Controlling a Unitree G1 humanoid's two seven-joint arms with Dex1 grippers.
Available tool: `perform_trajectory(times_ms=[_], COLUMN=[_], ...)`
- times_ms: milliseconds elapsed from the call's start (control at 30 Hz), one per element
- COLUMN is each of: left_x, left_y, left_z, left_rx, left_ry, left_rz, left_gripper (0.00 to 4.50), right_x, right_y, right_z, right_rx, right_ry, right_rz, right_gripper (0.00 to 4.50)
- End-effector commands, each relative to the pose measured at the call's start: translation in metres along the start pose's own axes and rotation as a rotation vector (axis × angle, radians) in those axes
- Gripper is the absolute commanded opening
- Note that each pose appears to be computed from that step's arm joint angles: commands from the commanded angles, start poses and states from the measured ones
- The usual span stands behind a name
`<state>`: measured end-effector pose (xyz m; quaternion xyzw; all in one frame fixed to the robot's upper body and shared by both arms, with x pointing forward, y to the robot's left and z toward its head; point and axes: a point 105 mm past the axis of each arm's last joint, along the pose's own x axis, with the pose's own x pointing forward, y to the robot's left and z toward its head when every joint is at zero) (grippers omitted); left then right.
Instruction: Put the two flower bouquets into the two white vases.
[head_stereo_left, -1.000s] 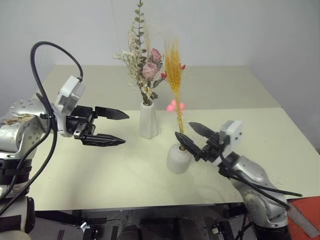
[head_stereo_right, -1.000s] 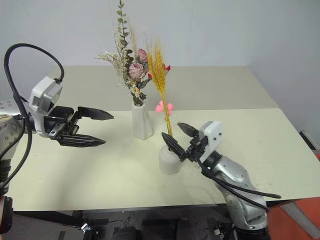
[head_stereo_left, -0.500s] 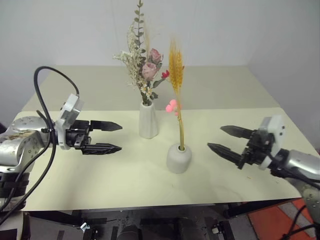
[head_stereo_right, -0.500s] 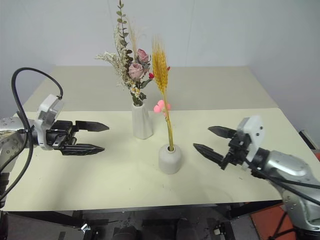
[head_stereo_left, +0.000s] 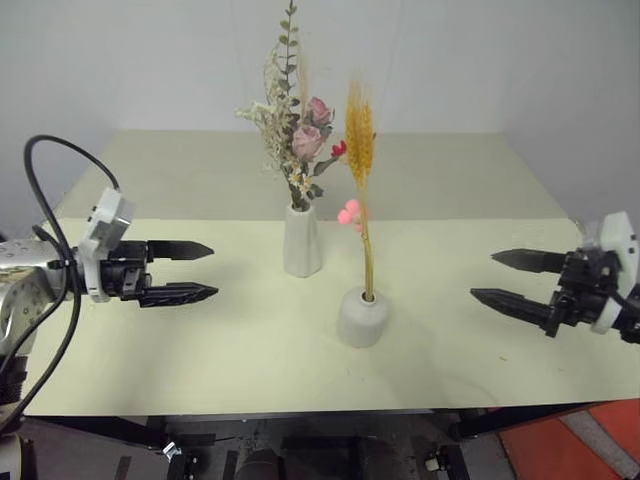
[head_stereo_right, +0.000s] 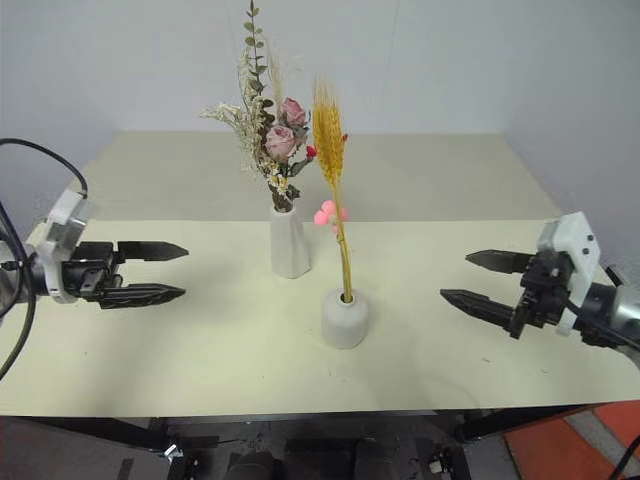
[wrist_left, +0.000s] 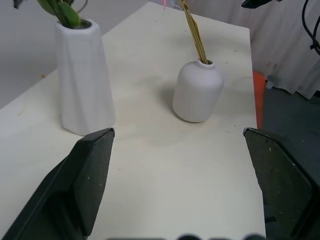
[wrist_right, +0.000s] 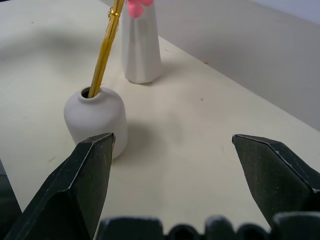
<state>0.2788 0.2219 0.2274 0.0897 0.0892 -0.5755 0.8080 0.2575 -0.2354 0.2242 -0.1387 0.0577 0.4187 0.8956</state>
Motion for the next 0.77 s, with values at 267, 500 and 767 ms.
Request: perform_trajectory(times_ms=[267,500,767], left_x=[0.0013,0.0018,0.0047], left_y=[-0.0017,-0.004,-0.0033], left_z=[0.0148,0.0186,0.0204], left_rx=[0.056,0.064,0.068], left_ry=[-0.016,-0.018,-0.026], left_rz=[-0.005,-0.009,-0.016], left_gripper=[4.5,4.5,4.5], right_x=[-0.009,-0.0067,-0.0081], right_y=[-0.0045,-0.0041,-0.0024], right_z=[0.0073,0.0059,0.0058], right_rx=[-0.035,-0.034,-0.04], right_ry=[-0.008,-0.012,-0.008], right_rz=[-0.03,-0.029,-0.038], right_gripper=[4.47,4.47,4.47])
